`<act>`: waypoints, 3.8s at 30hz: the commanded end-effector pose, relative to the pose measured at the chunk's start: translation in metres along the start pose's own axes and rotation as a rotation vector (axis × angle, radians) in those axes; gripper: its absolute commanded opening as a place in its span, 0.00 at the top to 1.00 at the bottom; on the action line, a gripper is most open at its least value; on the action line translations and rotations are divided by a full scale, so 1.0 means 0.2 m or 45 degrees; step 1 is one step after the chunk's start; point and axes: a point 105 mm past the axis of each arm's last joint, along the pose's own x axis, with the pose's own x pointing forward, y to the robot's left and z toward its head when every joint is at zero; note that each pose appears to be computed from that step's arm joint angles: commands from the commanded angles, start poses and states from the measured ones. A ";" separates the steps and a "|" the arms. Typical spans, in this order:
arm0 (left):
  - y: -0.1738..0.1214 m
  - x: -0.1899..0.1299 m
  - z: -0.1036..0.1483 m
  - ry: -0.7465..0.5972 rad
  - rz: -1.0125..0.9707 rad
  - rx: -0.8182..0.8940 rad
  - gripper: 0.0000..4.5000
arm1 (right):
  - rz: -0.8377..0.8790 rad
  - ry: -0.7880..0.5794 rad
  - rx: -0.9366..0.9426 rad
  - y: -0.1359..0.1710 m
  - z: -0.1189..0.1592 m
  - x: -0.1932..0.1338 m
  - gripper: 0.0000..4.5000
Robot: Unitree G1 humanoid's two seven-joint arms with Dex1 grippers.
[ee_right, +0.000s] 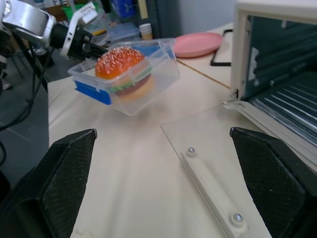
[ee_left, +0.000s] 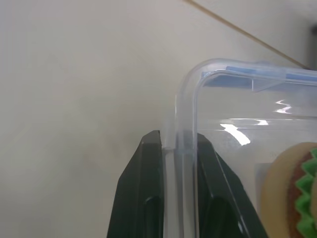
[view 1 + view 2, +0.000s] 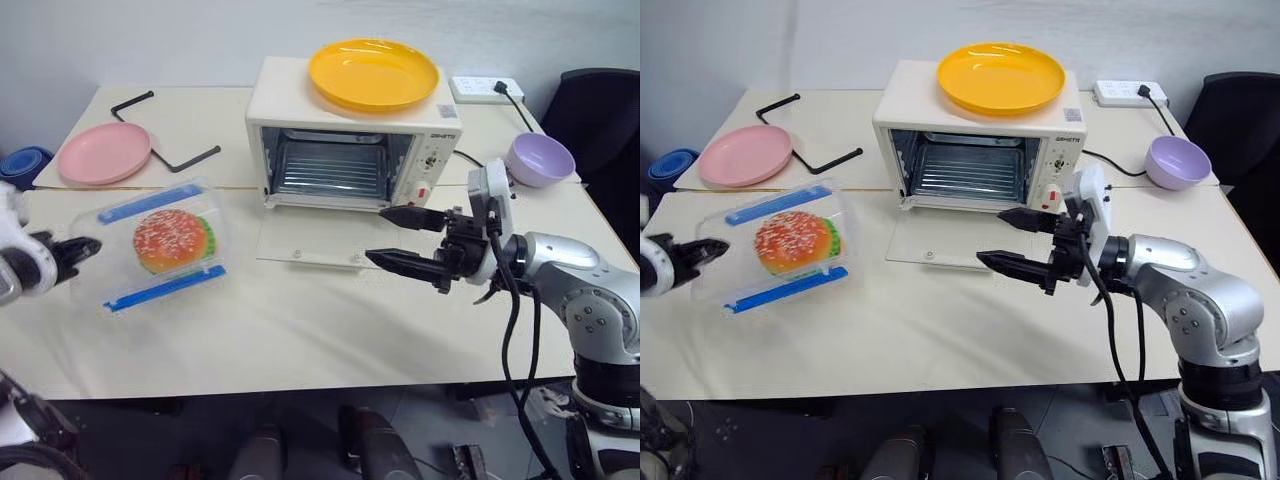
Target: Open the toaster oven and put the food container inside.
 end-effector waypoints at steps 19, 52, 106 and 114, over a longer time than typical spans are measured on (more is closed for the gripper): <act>-0.81 0.49 -0.01 0.101 -0.410 0.438 0.93 | -0.258 -0.025 -0.077 0.00 0.01 -0.18 0.00; -0.68 -0.13 -0.16 -0.017 -1.328 0.924 1.00 | -0.036 0.046 0.073 0.19 -0.15 0.02 0.73; -0.66 -0.16 0.02 -0.298 -1.228 1.035 0.67 | -0.285 0.083 0.102 0.00 -0.23 -0.02 1.00; -0.61 -0.26 0.02 -0.244 -1.221 1.099 0.10 | -0.446 0.244 0.194 -0.06 -0.51 -0.03 1.00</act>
